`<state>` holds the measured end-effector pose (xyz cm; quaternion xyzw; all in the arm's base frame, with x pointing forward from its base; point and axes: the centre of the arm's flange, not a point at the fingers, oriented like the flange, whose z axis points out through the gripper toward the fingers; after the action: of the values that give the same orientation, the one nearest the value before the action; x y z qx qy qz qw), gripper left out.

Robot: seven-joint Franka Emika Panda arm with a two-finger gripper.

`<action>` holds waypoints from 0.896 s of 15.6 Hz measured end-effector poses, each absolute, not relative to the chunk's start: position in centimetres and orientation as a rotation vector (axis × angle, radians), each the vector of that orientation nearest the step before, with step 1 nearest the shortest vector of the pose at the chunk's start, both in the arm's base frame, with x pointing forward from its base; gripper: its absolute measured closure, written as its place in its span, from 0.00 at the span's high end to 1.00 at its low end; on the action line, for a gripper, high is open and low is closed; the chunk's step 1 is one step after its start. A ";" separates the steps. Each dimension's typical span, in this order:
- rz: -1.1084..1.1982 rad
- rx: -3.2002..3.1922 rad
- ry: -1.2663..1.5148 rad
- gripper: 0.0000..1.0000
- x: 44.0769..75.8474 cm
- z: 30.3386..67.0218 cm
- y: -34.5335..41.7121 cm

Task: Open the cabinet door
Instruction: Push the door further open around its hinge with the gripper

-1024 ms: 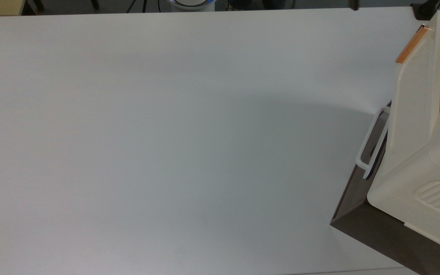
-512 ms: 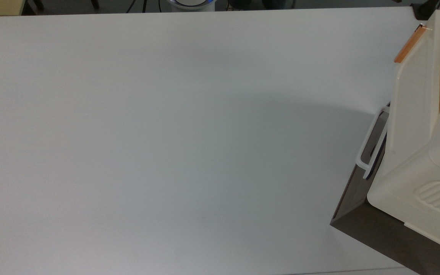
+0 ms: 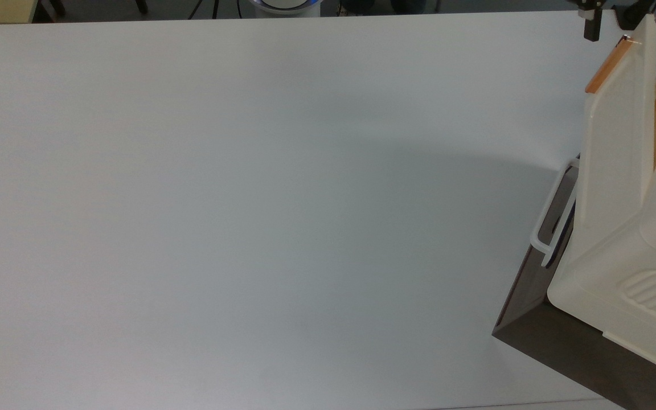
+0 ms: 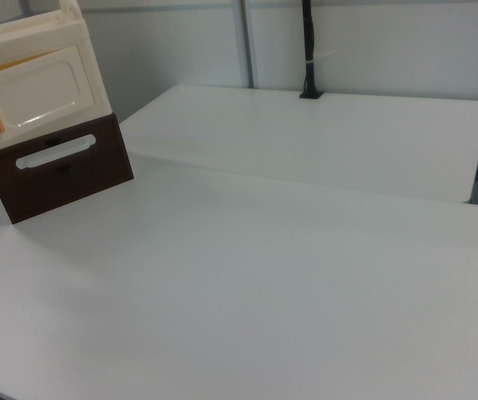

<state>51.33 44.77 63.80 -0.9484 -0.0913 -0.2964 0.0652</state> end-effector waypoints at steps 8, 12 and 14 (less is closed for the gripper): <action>-1.013 -2.909 -0.249 1.00 53.6 64.6 42.1; -1.000 -2.995 -0.163 1.00 56.0 64.2 38.3; -0.963 -3.061 -0.137 1.00 57.7 63.9 35.2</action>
<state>57.69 35.15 63.86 -0.9524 -0.0425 -0.2998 -0.0351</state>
